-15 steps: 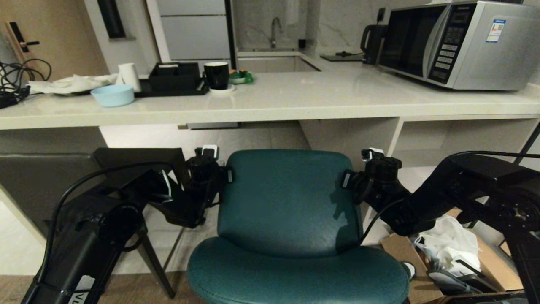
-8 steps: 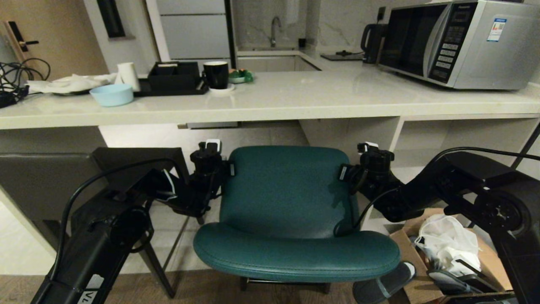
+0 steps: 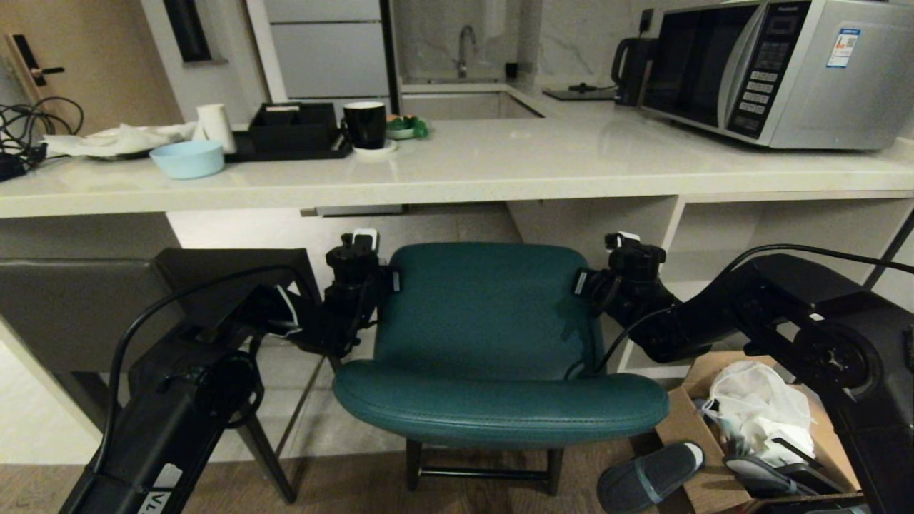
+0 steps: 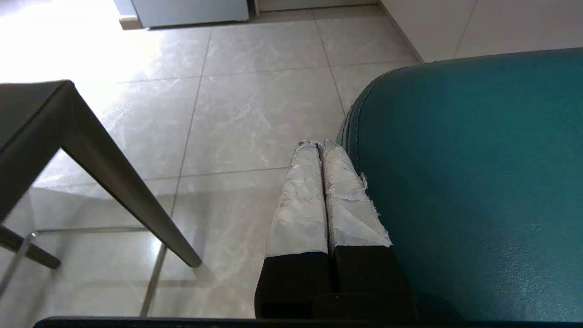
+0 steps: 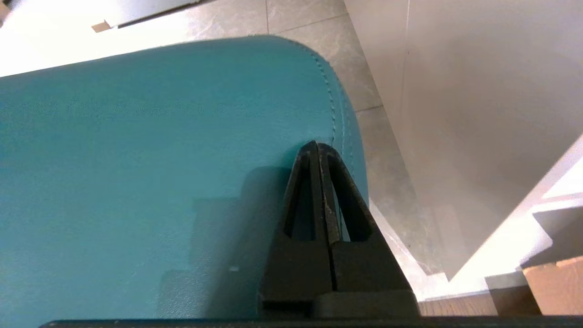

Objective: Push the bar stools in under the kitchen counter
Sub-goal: Pull the blue chair out from under the dining table

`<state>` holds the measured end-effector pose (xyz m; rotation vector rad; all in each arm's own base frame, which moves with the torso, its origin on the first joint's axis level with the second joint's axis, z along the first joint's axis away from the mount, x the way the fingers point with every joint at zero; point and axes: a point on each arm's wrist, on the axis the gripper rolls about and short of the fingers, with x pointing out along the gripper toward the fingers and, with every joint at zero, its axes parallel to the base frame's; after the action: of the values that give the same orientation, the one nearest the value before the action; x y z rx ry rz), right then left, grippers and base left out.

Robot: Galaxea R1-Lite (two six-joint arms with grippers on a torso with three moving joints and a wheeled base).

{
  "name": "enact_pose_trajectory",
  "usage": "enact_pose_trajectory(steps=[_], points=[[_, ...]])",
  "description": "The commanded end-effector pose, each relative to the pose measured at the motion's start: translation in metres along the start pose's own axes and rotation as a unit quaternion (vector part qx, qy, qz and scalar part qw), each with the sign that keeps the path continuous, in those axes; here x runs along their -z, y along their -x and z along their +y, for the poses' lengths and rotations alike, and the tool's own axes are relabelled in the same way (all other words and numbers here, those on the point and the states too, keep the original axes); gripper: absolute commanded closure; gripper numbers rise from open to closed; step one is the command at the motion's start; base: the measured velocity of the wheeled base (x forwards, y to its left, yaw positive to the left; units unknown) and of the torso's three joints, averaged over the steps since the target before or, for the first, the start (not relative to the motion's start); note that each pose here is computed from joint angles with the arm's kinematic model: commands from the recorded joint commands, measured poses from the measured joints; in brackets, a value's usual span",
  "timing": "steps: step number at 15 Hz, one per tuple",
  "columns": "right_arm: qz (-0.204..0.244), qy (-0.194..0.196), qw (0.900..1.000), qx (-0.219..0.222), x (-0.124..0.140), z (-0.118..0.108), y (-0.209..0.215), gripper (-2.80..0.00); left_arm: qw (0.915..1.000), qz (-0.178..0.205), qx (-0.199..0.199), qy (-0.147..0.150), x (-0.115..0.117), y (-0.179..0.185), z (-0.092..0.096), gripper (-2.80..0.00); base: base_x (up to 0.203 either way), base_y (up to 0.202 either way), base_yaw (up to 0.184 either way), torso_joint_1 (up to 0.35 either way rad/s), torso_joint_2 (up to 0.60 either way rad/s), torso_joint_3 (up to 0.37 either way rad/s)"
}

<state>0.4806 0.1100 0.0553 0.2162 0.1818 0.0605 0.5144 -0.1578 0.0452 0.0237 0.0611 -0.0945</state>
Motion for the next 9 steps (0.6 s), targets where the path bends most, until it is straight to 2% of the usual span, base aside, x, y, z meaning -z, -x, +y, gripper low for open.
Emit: enact_pose_trajectory(steps=[1, 6, 9], points=[[-0.015, -0.004, 1.000, 0.002, -0.008, -0.001, 0.000, 0.00, 0.9999, -0.009, -0.001, -0.010, -0.002, -0.002, -0.001, 0.00, 0.000, 0.000, 0.000, 0.000, 0.00, 0.000], [-0.043, -0.008, 0.999, 0.015, -0.029, -0.005, 0.002, 0.00, 0.9994, -0.033, -0.002, -0.007, -0.020, -0.004, 0.001, 0.00, 0.000, 0.000, 0.000, 0.000, 0.00, 0.000], [-0.036, -0.006, 0.999, 0.015, -0.023, -0.005, 0.001, 0.00, 0.9996, -0.027, 0.003, -0.009, -0.014, -0.004, -0.009, 0.00, 0.000, 0.000, 0.000, 0.000, 0.00, 0.000]])
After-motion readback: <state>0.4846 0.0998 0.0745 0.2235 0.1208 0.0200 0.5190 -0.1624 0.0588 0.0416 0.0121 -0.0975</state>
